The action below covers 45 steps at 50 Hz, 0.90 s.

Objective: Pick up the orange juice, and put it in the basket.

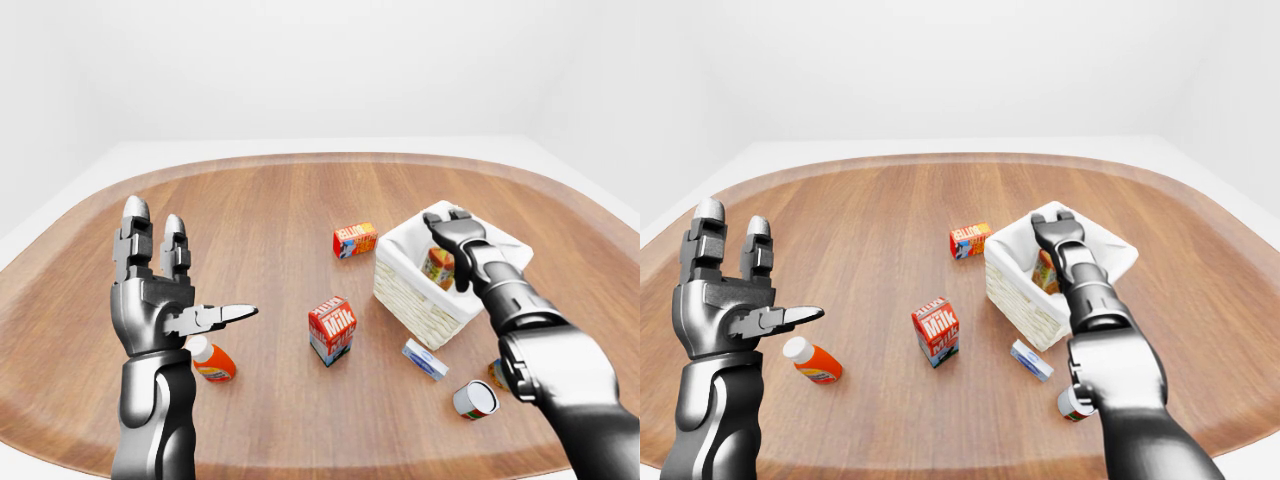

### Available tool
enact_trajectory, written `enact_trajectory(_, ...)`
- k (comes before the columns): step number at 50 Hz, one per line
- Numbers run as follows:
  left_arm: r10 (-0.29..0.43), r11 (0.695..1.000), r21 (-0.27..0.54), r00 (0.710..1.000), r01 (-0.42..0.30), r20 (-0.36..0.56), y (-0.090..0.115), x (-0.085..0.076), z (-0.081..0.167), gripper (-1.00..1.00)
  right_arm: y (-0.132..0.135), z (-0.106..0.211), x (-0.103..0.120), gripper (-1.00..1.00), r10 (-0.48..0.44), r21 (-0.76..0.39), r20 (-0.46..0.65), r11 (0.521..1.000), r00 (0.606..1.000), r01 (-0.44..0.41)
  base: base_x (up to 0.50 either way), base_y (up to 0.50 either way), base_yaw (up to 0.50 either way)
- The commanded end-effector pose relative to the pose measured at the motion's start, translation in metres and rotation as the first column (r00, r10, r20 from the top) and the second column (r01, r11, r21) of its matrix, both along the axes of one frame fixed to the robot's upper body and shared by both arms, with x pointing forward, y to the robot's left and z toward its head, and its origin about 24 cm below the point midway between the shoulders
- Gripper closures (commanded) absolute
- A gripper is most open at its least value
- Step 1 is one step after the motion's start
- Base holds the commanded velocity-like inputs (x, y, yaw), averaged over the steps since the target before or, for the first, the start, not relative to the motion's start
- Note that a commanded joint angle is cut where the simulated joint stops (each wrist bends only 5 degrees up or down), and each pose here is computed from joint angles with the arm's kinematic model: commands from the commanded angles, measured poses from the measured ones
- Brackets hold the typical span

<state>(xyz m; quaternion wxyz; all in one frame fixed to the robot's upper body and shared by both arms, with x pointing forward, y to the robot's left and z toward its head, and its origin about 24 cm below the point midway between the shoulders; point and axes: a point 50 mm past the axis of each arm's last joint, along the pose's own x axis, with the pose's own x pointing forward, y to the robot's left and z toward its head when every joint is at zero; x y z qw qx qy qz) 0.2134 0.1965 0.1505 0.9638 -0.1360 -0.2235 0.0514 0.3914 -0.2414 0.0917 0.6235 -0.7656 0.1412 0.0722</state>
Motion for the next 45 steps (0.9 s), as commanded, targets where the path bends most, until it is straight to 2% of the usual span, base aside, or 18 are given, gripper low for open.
enact_trajectory(1, 0.0, 1.0, 0.0, 1.0, 0.0, 0.0, 0.0, 0.0, 0.0, -1.0, -0.001, 0.002, 0.001, -1.0, 0.002, -0.007, 0.016, 1.0, 1.0, -0.002, 0.0, 0.0, 0.0)
enact_trajectory(35, 0.0, 1.0, 0.0, 1.0, 0.0, 0.0, 0.0, 0.0, 0.0, -1.0, -0.005, 0.019, 0.006, -1.0, -0.011, -0.006, 0.035, 1.0, 0.999, 0.011, 0.0, 0.0, 0.0)
enact_trajectory(45, 0.0, 1.0, 0.0, 1.0, 0.0, 0.0, 0.0, 0.0, 0.0, -1.0, -0.006, 0.032, 0.01, -1.0, -0.018, -0.002, 0.048, 1.0, 0.999, 0.018, 0.0, 0.0, 0.0)
